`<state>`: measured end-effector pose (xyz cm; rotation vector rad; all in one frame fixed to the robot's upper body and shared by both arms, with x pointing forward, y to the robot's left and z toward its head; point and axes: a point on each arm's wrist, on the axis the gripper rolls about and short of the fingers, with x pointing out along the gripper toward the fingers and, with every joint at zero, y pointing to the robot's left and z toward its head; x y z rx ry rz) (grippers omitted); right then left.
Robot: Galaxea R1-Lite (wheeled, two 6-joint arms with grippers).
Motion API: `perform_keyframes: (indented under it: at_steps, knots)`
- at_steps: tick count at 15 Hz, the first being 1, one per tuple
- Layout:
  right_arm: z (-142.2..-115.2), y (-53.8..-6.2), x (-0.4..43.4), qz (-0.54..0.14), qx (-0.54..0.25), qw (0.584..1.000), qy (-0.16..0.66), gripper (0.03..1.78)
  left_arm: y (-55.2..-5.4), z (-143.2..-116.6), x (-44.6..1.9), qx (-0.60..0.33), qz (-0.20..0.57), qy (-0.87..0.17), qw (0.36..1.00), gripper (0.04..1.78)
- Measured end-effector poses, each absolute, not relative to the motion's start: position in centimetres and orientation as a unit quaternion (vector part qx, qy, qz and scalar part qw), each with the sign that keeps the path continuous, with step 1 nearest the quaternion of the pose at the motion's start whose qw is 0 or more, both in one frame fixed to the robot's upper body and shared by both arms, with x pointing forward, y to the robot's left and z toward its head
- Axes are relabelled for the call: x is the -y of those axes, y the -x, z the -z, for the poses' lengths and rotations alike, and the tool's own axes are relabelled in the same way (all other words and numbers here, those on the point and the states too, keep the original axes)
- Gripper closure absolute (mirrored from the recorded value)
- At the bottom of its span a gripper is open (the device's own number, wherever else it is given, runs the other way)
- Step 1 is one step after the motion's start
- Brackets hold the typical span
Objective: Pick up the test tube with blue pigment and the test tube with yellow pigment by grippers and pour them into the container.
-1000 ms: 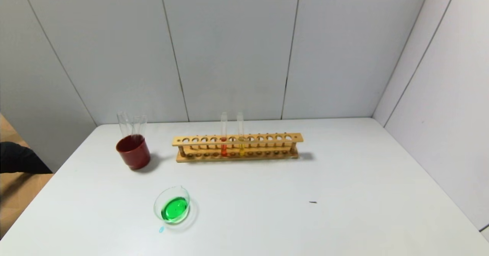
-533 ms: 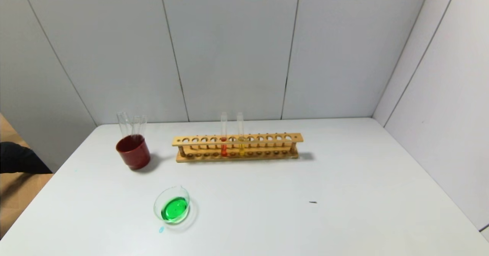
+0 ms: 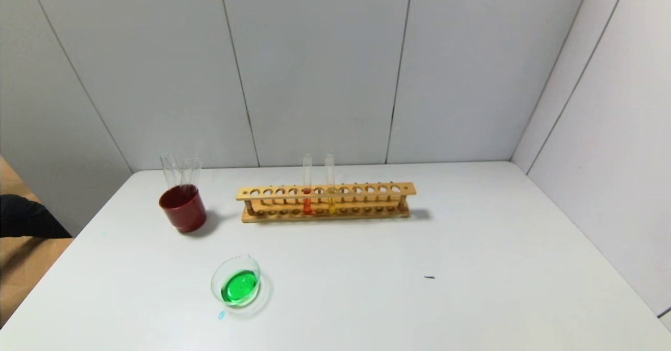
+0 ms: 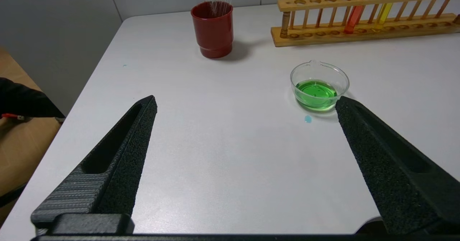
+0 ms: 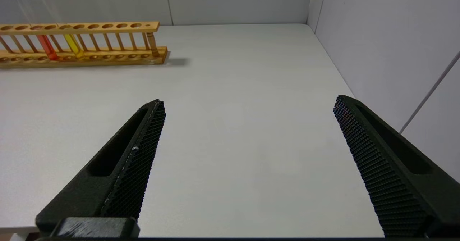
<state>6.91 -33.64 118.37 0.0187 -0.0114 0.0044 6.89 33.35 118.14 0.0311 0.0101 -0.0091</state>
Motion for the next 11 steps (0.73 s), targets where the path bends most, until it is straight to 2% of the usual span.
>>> perform_keyframes:
  at_steps: [11]
  knots:
    - [-118.36,-6.91,33.64,-0.002,0.005,1.000,-0.009,0.10,-6.90,-118.13,-33.37,-0.004,0.001,0.004,1.000,0.07]
